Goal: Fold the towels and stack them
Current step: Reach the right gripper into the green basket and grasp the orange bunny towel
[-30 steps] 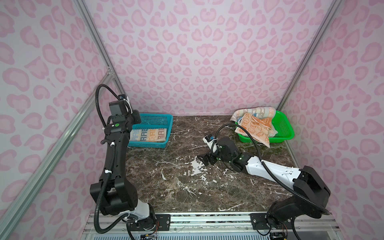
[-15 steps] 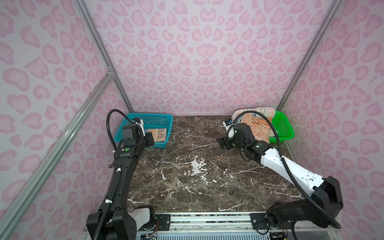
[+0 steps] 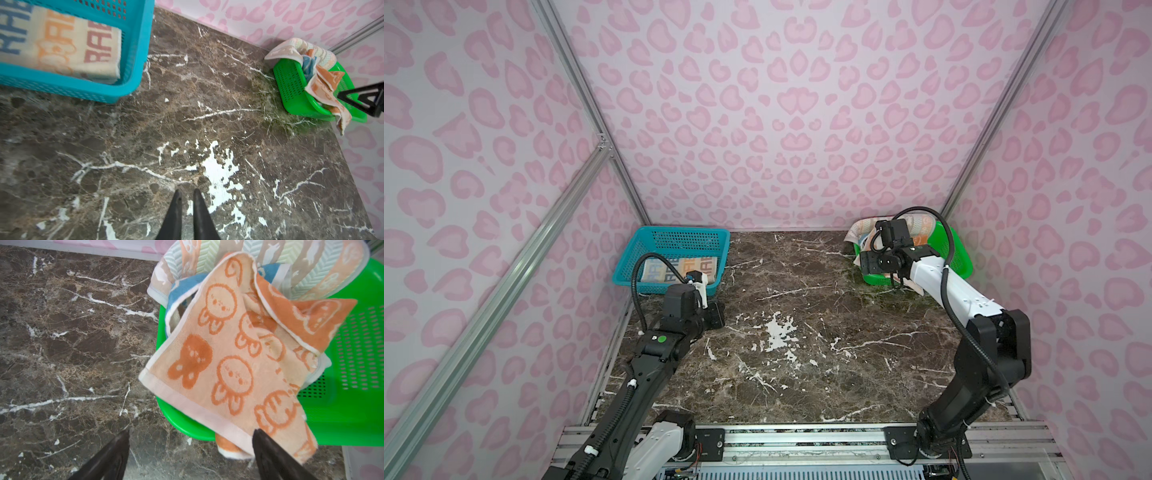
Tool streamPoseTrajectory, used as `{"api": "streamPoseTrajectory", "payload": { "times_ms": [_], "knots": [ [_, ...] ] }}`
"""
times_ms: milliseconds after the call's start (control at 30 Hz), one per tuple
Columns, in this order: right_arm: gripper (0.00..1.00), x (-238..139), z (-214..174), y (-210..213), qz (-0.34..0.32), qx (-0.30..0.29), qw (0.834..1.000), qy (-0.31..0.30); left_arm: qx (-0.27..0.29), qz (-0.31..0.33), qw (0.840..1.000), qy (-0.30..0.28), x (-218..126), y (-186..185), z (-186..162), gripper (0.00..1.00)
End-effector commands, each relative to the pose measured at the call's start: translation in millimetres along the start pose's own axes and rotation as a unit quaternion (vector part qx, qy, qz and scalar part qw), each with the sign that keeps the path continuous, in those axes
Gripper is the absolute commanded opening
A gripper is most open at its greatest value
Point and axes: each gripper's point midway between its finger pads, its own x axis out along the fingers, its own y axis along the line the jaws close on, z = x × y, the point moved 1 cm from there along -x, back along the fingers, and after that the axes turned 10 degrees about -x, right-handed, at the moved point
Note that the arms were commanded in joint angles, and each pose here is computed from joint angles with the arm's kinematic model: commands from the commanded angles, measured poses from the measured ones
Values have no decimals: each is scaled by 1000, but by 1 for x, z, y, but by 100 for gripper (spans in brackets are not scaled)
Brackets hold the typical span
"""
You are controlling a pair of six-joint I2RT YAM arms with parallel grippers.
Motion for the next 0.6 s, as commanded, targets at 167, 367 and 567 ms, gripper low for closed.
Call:
{"api": "streamPoseTrajectory", "payload": {
  "times_ms": [167,367,567],
  "knots": [
    [78,46,-9,-21,-1,57,996,68,-13,-7,1000,13,13,-12,-19,44],
    [68,71,-27,-17,21,49,991,123,-7,-6,999,31,23,-15,-27,57],
    [23,67,-20,-25,13,60,992,106,-2,1,999,40,33,-17,-28,58]
  ]
}}
